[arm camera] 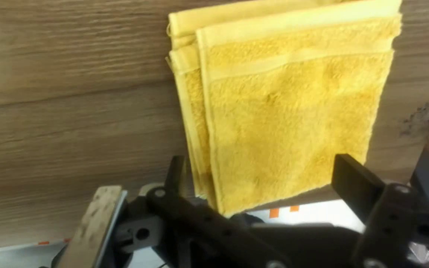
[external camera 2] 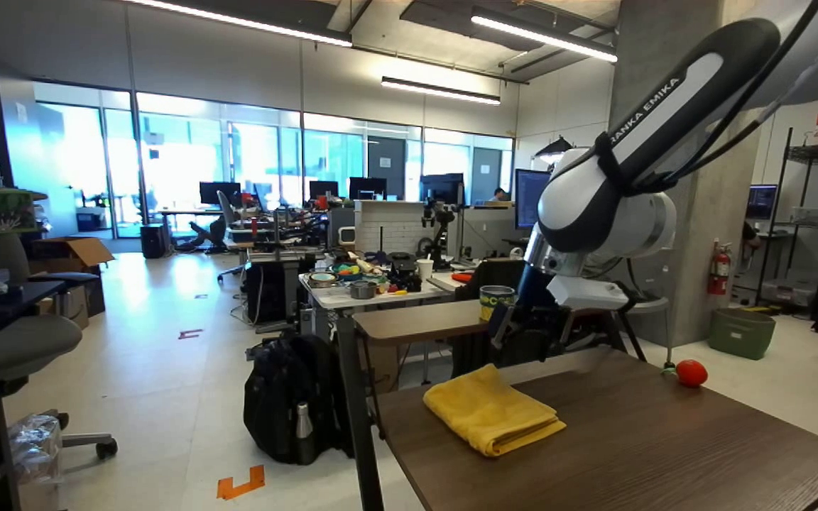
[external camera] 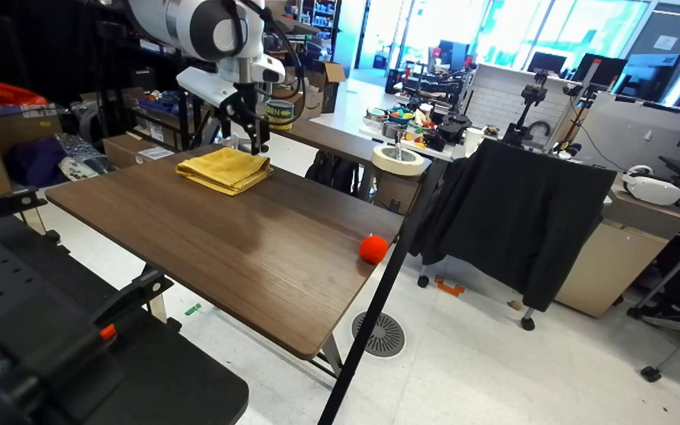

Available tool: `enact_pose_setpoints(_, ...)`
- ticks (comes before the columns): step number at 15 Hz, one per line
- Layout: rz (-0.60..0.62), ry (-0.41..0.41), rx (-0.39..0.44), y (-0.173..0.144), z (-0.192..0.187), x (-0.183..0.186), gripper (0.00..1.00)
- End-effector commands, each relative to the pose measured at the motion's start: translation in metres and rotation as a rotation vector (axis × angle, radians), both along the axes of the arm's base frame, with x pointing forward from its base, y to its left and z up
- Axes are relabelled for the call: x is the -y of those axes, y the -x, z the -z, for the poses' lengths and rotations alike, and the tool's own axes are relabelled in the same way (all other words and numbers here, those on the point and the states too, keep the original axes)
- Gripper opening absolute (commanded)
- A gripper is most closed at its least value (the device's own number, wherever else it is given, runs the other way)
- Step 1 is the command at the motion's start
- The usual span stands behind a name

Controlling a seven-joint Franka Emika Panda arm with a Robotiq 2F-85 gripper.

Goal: Wipe the table with the yellow towel

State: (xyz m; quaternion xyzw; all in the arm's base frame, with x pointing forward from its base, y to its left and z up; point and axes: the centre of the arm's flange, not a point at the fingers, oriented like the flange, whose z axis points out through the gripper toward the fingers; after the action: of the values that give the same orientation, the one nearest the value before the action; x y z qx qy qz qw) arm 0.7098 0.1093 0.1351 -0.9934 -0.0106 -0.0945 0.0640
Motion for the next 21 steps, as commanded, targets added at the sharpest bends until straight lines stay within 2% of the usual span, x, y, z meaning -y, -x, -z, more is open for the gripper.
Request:
enact_pose_setpoints(1,0.011,0.038,-0.033,-0.015,0.057,-0.036,1.00)
enact_pose_setpoints(2,0.012,0.050,-0.050,-0.014,0.072,-0.040,1.00)
enact_pose_setpoints(3,0.000,0.019,-0.042,0.008,0.046,-0.029,1.00)
enact_pose_setpoints(5,0.001,0.034,-0.058,0.010,0.071,-0.038,1.00)
enact_pose_setpoints(7,0.002,0.037,-0.052,0.007,0.075,-0.037,1.00)
enact_pose_setpoints(8,0.014,0.048,-0.055,0.004,0.074,-0.026,1.00)
enact_pose_setpoints(11,0.115,0.101,-0.100,0.007,0.088,0.042,1.00)
enact_pose_setpoints(13,0.163,0.152,-0.143,0.019,0.094,0.087,1.00)
enact_pose_setpoints(15,0.149,0.156,-0.195,0.036,0.087,0.107,1.00)
enact_pose_setpoints(16,0.123,0.147,-0.218,0.046,0.080,0.107,1.00)
enact_pose_setpoints(18,-0.004,0.111,-0.237,0.077,0.058,0.082,1.00)
enact_pose_setpoints(21,-0.165,0.071,-0.240,0.113,0.053,0.029,1.00)
